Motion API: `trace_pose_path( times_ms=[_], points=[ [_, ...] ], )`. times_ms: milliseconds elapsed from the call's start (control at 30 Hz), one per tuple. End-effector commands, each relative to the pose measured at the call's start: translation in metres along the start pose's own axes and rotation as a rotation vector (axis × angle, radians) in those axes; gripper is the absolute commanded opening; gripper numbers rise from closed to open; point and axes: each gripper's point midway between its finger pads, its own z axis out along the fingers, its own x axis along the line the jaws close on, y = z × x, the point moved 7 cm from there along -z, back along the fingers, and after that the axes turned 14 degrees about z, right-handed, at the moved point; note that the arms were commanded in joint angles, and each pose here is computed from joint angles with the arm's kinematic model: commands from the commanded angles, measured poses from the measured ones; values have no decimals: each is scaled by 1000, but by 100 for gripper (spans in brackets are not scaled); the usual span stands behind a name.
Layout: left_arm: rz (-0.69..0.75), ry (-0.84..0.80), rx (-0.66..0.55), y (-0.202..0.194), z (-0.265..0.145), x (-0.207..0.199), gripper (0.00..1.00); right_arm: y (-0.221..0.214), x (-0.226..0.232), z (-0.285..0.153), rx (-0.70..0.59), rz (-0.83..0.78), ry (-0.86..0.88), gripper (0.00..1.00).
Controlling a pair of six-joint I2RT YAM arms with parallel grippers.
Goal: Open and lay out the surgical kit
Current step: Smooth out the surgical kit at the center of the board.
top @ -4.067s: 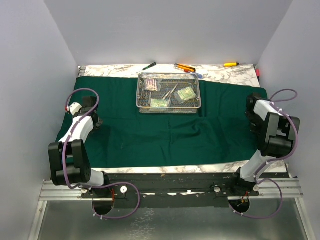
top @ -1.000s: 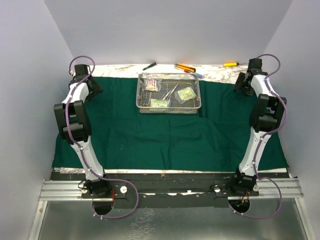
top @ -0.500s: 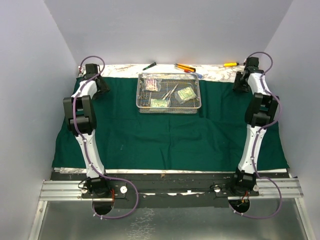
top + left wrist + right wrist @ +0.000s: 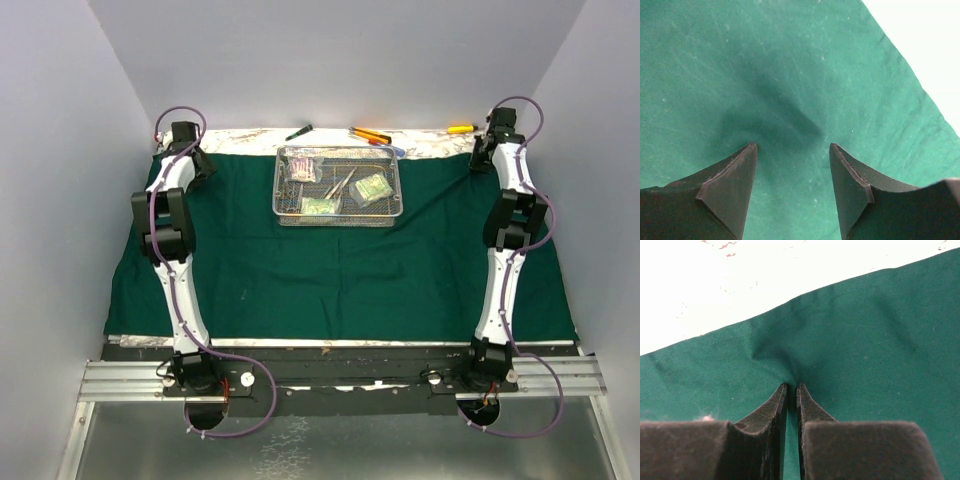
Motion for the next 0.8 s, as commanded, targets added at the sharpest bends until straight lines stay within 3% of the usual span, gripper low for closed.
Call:
trace_pose_path(
  times_ms=[0, 133, 400, 567, 767],
  points=[
    [-58, 56, 89, -23, 26, 4, 61, -34, -12, 32, 94, 33, -35, 12],
    [-58, 78, 67, -15, 28, 5, 61, -17, -6, 22, 29, 61, -15, 20],
    [-29, 41, 19, 9, 18, 4, 61, 22, 13, -14, -98, 120, 67, 46],
    [90, 2, -73, 38, -14, -11, 65, 45, 29, -68, -204, 126, 111, 65],
    [242, -60, -163, 53, -47, -45, 69, 26, 69, -84, -206, -5, 88, 73]
  ],
)
